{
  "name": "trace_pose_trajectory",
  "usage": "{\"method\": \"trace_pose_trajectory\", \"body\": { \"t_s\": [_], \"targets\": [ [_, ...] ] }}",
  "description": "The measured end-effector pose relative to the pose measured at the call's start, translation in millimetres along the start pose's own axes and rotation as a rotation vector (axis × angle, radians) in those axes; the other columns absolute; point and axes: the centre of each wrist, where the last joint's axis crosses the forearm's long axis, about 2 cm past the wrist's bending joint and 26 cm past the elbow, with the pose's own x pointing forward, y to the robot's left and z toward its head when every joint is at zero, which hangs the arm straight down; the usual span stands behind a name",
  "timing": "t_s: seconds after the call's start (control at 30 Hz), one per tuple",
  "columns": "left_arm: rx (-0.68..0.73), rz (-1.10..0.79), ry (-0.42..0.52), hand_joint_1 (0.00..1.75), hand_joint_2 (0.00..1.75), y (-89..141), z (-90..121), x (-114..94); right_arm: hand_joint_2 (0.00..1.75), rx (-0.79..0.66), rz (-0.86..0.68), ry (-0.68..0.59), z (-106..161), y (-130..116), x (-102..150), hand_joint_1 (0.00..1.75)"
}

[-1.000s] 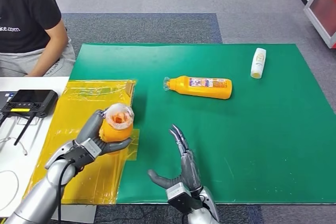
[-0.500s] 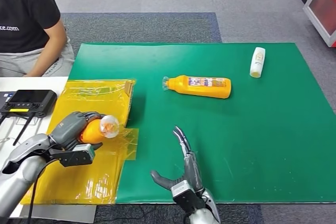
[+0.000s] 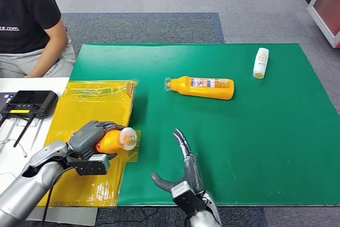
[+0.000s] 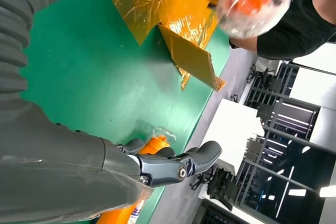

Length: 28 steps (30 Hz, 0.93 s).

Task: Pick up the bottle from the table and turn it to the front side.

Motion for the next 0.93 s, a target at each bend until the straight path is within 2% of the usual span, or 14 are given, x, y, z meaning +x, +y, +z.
{"method": "trace_pose_trajectory", "body": {
  "t_s": [0.23,0.27,0.3,0.37,0.4,0.43,0.53,0.93],
  "targets": [
    [0.009,0.028,-0.026,1.73,1.75,-12.8,-17.9,10.2,1.75,0.008,-0.002,-0.005,-1.9,2.1,0.3,0.00],
    [0.009,0.030,-0.028,1.56,1.75,-13.8,-19.6,11.1,1.75,0.009,-0.002,-0.005,-2.2,2.3,0.3,0.00],
    [0.009,0.033,-0.030,1.25,1.75,-14.6,-21.3,11.9,1.75,0.010,-0.002,-0.005,-2.2,2.5,0.2,0.00],
    [0.009,0.039,-0.030,0.45,1.75,-16.1,-24.7,12.9,1.75,0.012,-0.003,-0.004,-2.3,2.8,-0.1,0.00],
    [0.008,0.045,-0.029,0.20,1.75,-17.1,-26.4,13.4,1.75,0.012,-0.003,-0.004,-2.3,3.0,-0.3,0.00],
    [0.008,0.052,-0.026,0.07,1.75,-18.3,-28.0,13.7,1.75,0.013,-0.004,-0.003,-2.3,3.2,-0.4,0.00],
    [-0.002,0.080,-0.012,0.00,1.75,-22.8,-32.5,14.2,1.75,0.014,-0.007,0.001,-1.7,4.2,-0.7,0.00],
    [0.025,0.111,0.051,0.00,1.75,-48.6,-43.8,17.6,1.75,0.007,-0.010,0.018,2.0,5.6,-3.9,0.00]
  ]
}}
